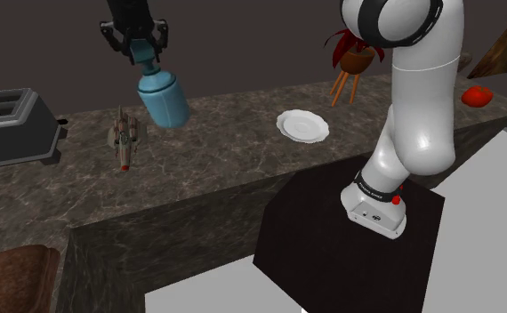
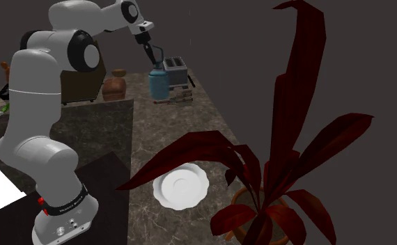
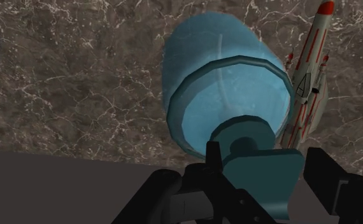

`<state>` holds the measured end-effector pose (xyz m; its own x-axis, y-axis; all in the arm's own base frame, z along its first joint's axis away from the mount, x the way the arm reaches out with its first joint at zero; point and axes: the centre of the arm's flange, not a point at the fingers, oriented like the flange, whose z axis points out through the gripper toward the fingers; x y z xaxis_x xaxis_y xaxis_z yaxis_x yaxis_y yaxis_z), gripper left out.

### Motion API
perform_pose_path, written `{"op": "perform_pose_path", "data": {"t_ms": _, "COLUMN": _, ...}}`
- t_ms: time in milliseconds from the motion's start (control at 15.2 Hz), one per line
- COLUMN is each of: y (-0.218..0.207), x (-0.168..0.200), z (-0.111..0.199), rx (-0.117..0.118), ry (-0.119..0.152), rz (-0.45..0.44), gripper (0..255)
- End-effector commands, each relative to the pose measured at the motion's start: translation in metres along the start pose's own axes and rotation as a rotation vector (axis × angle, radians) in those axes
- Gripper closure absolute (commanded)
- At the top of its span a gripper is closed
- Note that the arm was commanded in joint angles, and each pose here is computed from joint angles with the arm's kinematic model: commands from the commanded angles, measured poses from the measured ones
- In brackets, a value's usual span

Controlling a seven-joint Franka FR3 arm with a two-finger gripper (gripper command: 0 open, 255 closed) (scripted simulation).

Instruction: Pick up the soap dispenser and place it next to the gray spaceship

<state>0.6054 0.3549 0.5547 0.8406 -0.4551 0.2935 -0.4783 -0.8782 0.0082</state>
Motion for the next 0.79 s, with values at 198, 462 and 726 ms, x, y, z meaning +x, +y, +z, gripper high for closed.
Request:
{"op": "perform_pose_path", "data": {"t_ms": 198, "y": -0.004, "x": -0.008, "z": 0.023, "rx": 0.002, "ry": 0.001, "rz": 0.002, "gripper": 255}}
{"op": "perform_pose_path", "data": {"t_ms": 462, "y": -0.005, "x": -0.015, "z": 0.043, "rx": 0.002, "ry": 0.001, "rz": 0.002, "gripper": 255}}
{"op": "perform_pose_path", "data": {"t_ms": 726, "y": -0.005, "x": -0.021, "z": 0.064, "rx": 0.002, "ry": 0.001, "rz": 0.002, "gripper": 255}}
